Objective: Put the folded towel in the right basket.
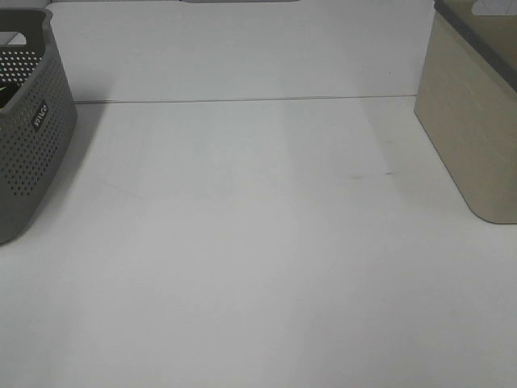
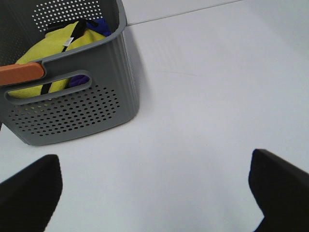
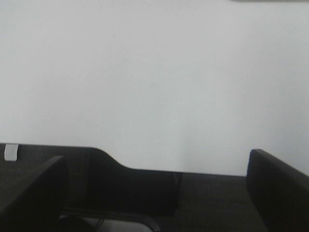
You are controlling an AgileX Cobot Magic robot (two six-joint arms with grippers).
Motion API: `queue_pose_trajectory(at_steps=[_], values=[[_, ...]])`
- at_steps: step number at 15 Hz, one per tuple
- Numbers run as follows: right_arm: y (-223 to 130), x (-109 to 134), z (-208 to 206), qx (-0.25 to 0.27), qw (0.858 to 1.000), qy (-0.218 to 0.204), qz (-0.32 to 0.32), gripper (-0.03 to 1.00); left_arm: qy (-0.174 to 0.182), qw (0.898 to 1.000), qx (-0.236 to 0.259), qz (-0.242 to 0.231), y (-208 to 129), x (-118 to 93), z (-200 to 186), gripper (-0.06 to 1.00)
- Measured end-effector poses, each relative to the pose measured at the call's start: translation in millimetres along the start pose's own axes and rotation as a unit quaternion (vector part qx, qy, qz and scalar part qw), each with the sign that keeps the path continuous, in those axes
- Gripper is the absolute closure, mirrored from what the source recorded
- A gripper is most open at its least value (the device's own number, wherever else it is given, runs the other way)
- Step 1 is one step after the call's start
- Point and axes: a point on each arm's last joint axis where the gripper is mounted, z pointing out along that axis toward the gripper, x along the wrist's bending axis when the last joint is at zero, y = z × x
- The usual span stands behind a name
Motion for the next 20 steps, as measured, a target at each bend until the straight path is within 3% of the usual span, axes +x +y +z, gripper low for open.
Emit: queue_pose_trajectory(at_steps=[3, 6, 20], values=[[-21, 3, -22, -0.109, 0.994, -0.006, -0.019, 0.05, 0.000, 1.000, 0.000, 0.000, 0, 0, 0, -0.04], [-41, 5, -38, -0.203, 0.979, -0.011, -0.034, 0.05, 0.000, 1.000, 0.000, 0.000, 0, 0, 0, -0.04], [-43, 4, -35, -0.213, 0.976, -0.015, -0.035, 0.05, 0.000, 1.000, 0.000, 0.000, 0, 0, 0, -0.04]])
